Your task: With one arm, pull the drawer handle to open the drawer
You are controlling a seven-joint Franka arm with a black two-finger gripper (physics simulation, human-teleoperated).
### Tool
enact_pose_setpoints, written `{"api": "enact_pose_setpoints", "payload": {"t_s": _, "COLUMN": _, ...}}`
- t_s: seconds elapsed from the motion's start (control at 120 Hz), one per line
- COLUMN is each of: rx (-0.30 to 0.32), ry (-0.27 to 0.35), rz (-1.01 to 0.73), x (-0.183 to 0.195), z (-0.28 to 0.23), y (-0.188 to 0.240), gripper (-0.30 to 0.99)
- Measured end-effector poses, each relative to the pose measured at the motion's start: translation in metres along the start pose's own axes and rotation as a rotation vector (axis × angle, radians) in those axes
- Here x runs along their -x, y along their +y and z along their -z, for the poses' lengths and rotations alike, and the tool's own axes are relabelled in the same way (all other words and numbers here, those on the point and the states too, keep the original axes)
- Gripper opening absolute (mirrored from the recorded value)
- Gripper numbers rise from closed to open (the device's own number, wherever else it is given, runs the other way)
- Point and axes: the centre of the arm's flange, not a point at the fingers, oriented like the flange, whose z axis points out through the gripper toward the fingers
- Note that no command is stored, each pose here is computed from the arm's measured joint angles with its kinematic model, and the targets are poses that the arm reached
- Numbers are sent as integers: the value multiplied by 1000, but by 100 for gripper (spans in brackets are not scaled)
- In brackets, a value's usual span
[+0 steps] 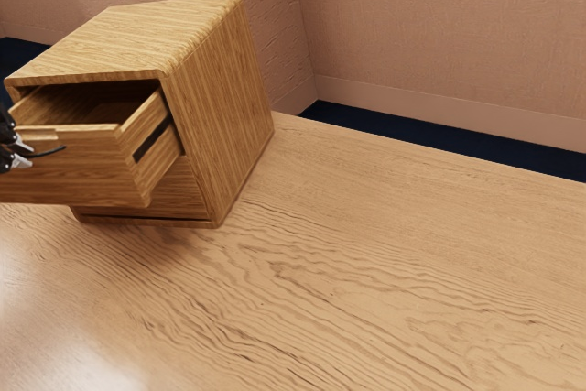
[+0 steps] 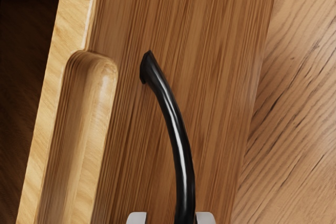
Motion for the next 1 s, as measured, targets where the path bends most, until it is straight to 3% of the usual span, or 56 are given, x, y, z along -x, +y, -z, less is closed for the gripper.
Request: {"api": "enact_pose_setpoints", "payload": {"t_s": 1.0, "rx": 0, "ry": -23, "rz": 22, "x": 9, "z": 40, "y": 54, "gripper": 0}}
